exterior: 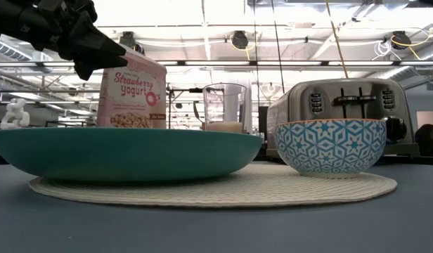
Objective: Arrange a breakfast setting
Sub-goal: Put the red apple on the green plate
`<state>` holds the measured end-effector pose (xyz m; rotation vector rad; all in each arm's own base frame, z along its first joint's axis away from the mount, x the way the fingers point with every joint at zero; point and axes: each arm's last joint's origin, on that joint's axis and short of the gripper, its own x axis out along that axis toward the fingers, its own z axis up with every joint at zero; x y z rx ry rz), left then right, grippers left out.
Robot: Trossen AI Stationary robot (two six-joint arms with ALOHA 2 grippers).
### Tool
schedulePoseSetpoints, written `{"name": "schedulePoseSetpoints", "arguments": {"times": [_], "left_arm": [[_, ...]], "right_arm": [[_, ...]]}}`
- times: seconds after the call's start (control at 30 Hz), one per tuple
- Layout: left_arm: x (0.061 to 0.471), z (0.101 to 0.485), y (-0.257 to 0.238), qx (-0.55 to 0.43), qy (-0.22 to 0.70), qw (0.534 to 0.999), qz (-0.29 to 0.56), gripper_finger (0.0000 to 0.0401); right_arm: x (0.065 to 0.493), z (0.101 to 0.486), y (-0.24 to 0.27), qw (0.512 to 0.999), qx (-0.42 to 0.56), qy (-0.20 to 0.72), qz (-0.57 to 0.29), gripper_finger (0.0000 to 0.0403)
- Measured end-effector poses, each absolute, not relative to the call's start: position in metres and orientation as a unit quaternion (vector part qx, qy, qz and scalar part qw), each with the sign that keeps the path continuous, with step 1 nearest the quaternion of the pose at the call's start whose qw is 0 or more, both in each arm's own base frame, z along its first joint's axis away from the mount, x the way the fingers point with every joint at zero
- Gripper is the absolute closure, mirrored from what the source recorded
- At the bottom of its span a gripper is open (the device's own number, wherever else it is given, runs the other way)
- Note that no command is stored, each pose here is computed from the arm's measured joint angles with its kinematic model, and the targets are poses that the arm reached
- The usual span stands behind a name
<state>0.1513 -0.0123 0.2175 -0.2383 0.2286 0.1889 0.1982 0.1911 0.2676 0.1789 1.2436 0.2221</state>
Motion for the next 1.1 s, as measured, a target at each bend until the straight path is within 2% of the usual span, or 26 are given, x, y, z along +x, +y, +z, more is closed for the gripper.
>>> {"name": "schedulePoseSetpoints", "arguments": {"times": [0.27,0.5,0.7,0.9,1.1], "left_arm": [[0.151,0.218,-0.012,-0.118,0.114,0.982,0.094,0.0242],[0.151,0.218,-0.012,-0.118,0.114,0.982,0.094,0.0242],[0.151,0.218,-0.012,-0.118,0.114,0.982,0.094,0.0242],[0.151,0.217,-0.012,-0.118,0.116,0.982,0.094,0.0242],[0.151,0.217,-0.012,-0.116,0.117,0.982,0.094,0.0242]], "right_arm": [[0.241,0.275,0.173,0.875,-0.107,0.437,0.178,0.0140],[0.280,0.270,0.145,0.881,-0.219,0.372,0.190,0.0140],[0.309,0.259,0.120,0.866,-0.308,0.345,0.188,0.0140],[0.335,0.244,0.098,0.862,-0.347,0.330,0.170,0.0140],[0.362,0.218,0.087,0.864,-0.342,0.295,0.224,0.0140]]}}
